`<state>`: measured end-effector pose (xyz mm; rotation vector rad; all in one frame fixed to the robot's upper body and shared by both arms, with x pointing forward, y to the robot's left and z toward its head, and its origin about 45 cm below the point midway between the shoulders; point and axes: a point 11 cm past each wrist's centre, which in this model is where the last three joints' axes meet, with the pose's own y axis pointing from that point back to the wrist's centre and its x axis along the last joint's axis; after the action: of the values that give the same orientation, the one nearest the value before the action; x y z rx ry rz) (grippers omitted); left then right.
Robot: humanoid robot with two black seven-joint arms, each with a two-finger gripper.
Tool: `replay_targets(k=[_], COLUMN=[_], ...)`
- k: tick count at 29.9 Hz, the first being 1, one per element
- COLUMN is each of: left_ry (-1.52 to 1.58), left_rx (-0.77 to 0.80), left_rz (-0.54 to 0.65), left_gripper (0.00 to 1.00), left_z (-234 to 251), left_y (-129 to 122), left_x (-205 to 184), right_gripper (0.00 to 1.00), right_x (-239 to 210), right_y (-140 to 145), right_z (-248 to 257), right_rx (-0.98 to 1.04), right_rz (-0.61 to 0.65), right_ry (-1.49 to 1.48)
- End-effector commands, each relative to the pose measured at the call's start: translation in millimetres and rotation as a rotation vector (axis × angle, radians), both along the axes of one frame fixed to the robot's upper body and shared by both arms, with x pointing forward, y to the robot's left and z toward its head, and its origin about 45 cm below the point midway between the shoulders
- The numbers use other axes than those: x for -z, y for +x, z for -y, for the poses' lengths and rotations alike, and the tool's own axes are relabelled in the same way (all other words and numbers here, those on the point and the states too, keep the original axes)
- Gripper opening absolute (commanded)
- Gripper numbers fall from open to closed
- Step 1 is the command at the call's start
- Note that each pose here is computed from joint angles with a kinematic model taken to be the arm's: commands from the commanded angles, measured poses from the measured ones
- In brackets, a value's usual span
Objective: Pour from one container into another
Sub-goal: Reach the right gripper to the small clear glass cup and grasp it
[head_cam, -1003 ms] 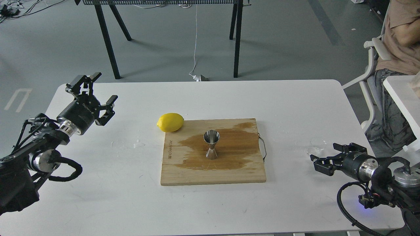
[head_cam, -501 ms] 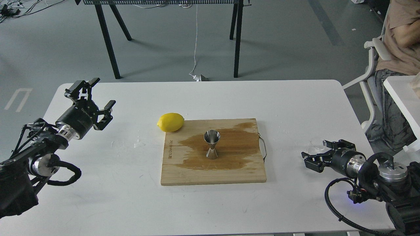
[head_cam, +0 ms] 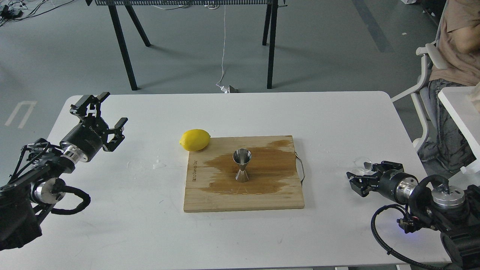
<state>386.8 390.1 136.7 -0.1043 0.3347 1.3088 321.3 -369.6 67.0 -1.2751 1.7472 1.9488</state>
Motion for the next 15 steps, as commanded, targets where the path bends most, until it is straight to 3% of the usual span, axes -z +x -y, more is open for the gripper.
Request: replay_targets(k=[1, 15], left_ry=[0.001, 0.020], left_rx=[-0.002, -0.028], left_rz=[-0.001, -0.023], left_gripper=[0.93, 0.94], left_z=[-0.9, -11.6], left_y=[-0.3, -6.3], left_x=[0.4, 8.1], right_gripper=[0.61, 0.51], right_x=[0.1, -0.5], right_y=[-0.1, 0.3], right_z=[0.2, 0.1], right_rx=[0.000, -0.025], right_rz=[0.001, 0.017], right_ry=[0.000, -0.026])
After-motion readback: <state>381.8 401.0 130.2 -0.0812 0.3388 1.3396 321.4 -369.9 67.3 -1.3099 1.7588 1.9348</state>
